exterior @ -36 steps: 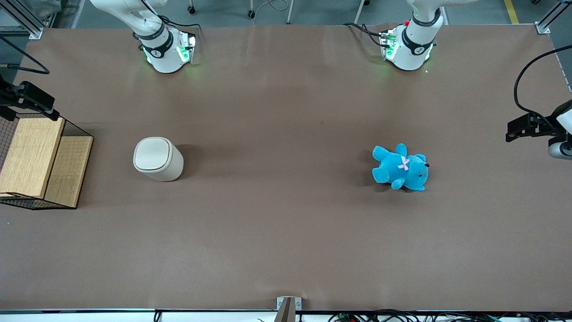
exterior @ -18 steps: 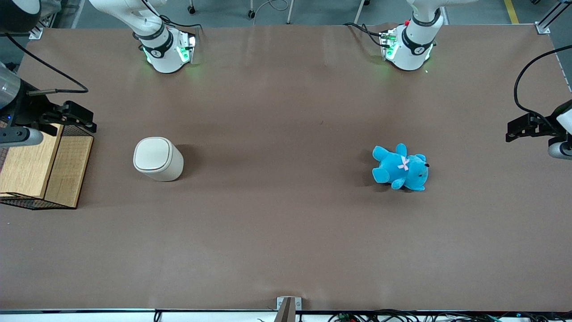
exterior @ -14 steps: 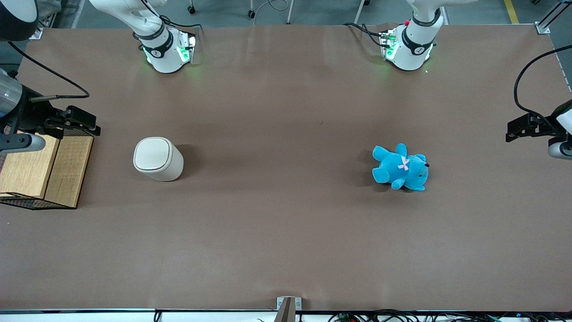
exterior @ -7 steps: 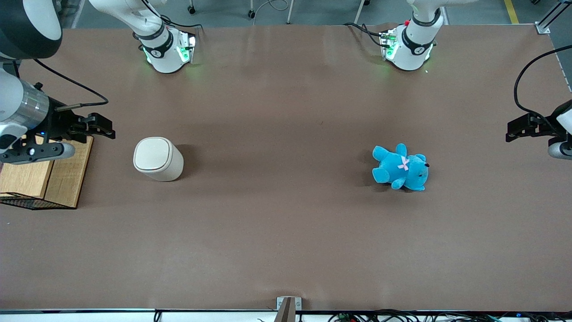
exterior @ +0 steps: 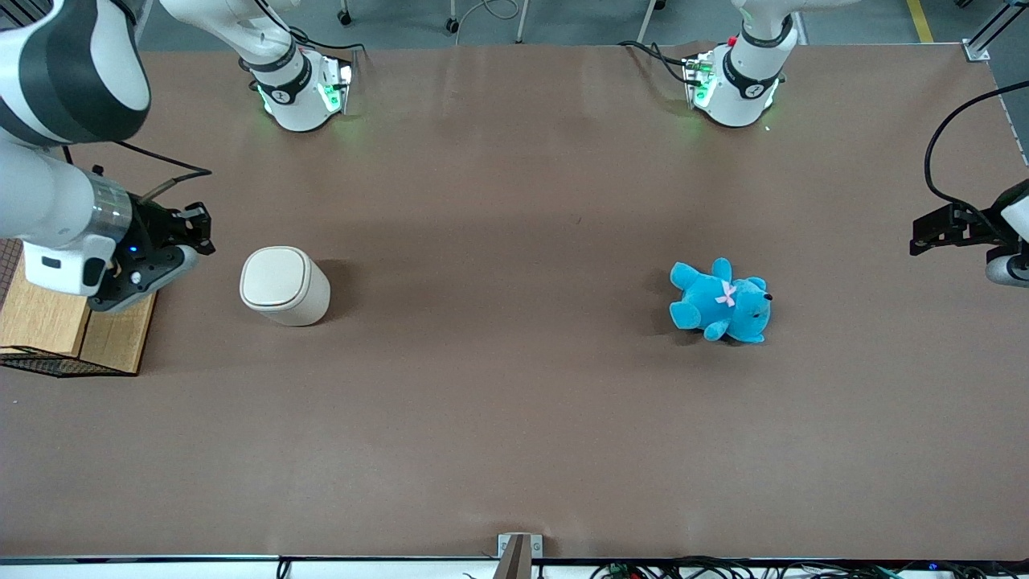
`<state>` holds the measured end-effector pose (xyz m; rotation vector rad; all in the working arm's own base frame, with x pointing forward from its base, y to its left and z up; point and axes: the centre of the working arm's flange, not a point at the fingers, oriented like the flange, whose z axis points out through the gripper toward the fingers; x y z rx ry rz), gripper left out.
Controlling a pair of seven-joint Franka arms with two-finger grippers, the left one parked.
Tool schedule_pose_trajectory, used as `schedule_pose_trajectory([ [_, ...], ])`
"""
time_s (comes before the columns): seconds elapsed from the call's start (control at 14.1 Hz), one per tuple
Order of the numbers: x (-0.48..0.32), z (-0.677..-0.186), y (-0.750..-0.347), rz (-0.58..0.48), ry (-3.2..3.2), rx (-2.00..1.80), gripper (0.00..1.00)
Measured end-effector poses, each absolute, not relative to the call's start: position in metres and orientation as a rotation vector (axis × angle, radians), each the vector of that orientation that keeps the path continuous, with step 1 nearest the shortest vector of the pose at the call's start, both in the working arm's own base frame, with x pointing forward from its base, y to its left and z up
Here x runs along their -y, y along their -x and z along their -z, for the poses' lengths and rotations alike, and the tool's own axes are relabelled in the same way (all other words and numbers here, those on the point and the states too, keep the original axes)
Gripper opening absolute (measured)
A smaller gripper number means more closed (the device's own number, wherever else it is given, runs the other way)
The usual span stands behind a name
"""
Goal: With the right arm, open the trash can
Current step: 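Move the right gripper down toward the white trash can's lid, then close the right gripper on the lid's rim of the white trash can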
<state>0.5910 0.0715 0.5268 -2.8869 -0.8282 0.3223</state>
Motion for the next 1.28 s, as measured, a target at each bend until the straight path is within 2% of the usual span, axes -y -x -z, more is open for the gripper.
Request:
schedule_pose_trajectory([
  [0.5,-0.095,-0.43,-0.591,-0.313,2.86,0.942,0.01],
  [1.28,-0.086,-0.336,-0.562,-0.302,2.851,1.021,0.01],
])
